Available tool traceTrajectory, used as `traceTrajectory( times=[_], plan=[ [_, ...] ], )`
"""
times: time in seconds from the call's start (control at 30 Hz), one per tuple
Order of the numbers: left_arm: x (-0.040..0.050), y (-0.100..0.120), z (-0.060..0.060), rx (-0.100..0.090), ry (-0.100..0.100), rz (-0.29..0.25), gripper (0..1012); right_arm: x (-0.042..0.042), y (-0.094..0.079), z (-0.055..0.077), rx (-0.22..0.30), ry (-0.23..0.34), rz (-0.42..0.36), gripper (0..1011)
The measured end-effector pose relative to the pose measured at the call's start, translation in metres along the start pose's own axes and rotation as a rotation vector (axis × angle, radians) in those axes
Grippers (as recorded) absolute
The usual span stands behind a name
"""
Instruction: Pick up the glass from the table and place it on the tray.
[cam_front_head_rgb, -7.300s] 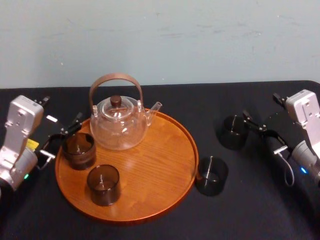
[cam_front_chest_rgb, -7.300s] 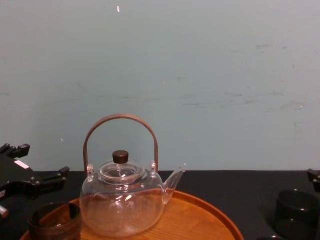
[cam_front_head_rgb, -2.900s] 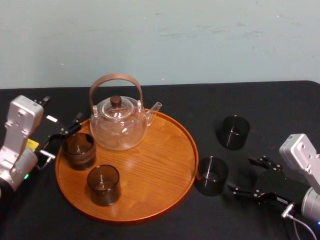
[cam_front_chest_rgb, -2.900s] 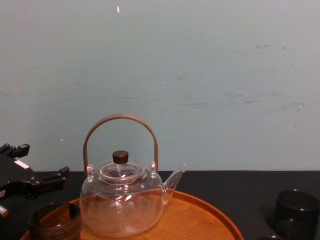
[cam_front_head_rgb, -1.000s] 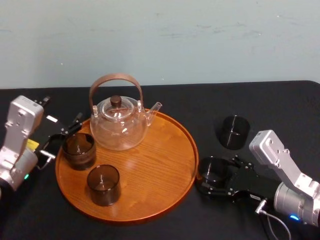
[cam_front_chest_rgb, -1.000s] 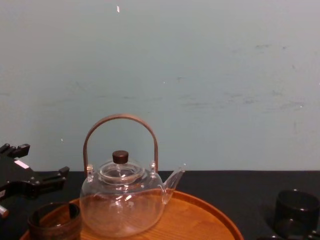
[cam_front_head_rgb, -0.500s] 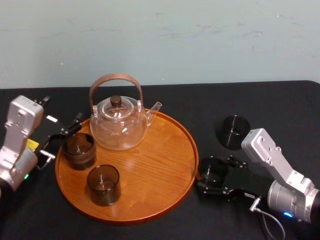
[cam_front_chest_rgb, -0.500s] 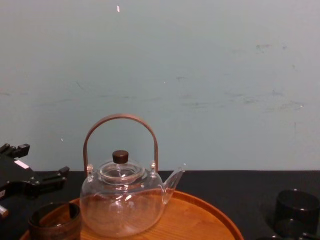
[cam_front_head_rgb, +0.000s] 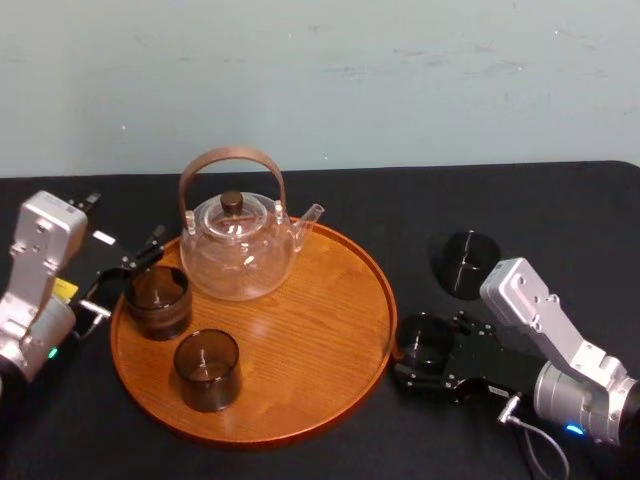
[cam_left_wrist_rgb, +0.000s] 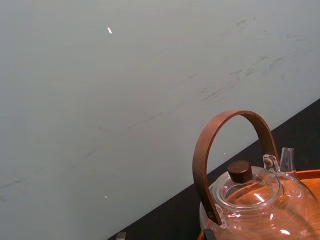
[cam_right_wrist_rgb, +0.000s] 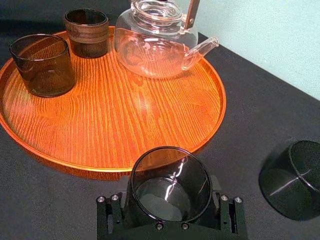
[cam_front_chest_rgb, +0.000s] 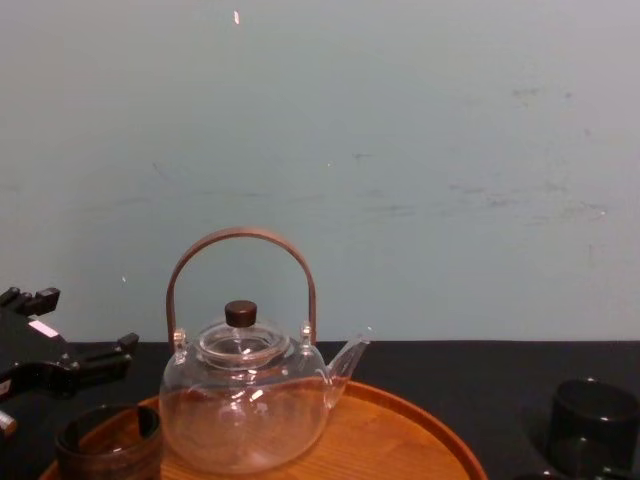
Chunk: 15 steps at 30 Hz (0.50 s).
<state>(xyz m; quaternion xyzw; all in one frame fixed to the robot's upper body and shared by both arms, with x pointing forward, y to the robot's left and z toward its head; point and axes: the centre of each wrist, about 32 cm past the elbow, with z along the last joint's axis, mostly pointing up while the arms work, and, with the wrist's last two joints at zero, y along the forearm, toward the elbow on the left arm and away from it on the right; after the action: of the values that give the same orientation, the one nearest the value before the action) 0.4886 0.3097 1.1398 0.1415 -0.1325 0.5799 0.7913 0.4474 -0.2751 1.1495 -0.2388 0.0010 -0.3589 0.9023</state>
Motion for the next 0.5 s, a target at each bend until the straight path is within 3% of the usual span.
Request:
traceTrajectory(
  times=[0.5],
  plan=[
    [0.0000, 0.0000, 0.0000, 0.000, 0.000, 0.000, 1002, 0.0003, -0.0007, 0.0001, 0.003, 0.003, 0.001, 912]
  ],
)
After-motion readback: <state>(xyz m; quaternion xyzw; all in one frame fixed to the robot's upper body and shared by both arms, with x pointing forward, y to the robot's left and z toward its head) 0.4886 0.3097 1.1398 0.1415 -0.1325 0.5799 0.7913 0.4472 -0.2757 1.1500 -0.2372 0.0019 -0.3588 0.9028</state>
